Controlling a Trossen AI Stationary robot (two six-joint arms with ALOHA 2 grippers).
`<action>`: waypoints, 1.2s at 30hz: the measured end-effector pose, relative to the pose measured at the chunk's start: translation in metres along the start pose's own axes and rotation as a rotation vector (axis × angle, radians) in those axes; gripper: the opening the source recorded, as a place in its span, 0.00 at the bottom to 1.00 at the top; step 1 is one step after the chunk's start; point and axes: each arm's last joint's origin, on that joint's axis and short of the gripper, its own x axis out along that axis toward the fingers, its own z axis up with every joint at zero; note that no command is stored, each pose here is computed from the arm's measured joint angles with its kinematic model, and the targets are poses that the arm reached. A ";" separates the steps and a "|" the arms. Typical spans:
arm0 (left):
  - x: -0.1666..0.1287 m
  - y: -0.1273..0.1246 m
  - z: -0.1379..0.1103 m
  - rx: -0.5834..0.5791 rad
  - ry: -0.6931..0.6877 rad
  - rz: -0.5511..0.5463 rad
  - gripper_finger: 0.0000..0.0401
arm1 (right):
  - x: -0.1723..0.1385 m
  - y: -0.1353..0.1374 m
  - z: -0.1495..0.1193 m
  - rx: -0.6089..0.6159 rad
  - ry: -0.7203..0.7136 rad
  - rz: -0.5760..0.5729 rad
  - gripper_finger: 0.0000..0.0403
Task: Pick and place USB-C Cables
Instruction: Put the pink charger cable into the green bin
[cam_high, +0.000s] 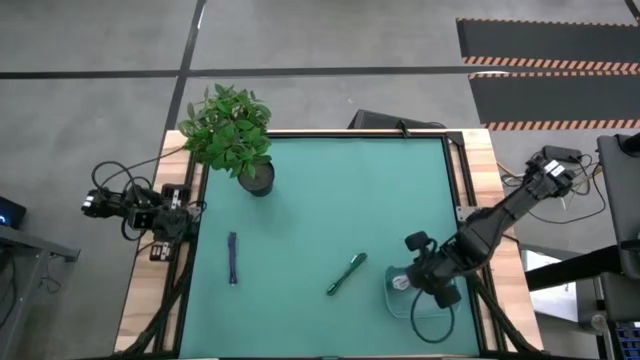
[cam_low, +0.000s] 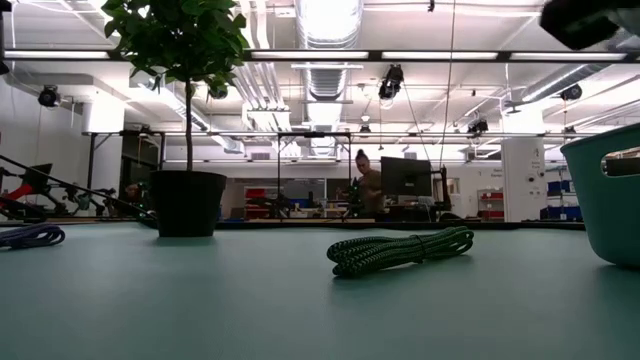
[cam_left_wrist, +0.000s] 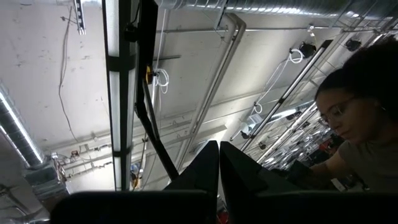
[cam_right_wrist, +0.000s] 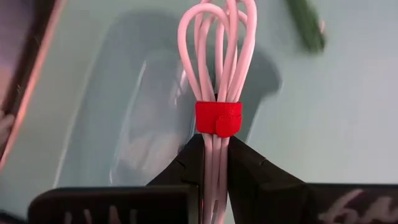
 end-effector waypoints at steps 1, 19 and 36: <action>0.000 0.000 0.000 0.000 0.000 0.000 0.00 | 0.001 0.002 -0.003 0.013 0.032 -0.009 0.07; 0.000 0.000 0.000 0.000 0.000 0.000 0.00 | 0.049 0.014 0.001 0.213 0.268 -0.112 0.07; 0.000 0.000 0.000 0.000 0.000 0.000 0.00 | 0.070 0.022 0.000 0.236 0.307 -0.201 0.07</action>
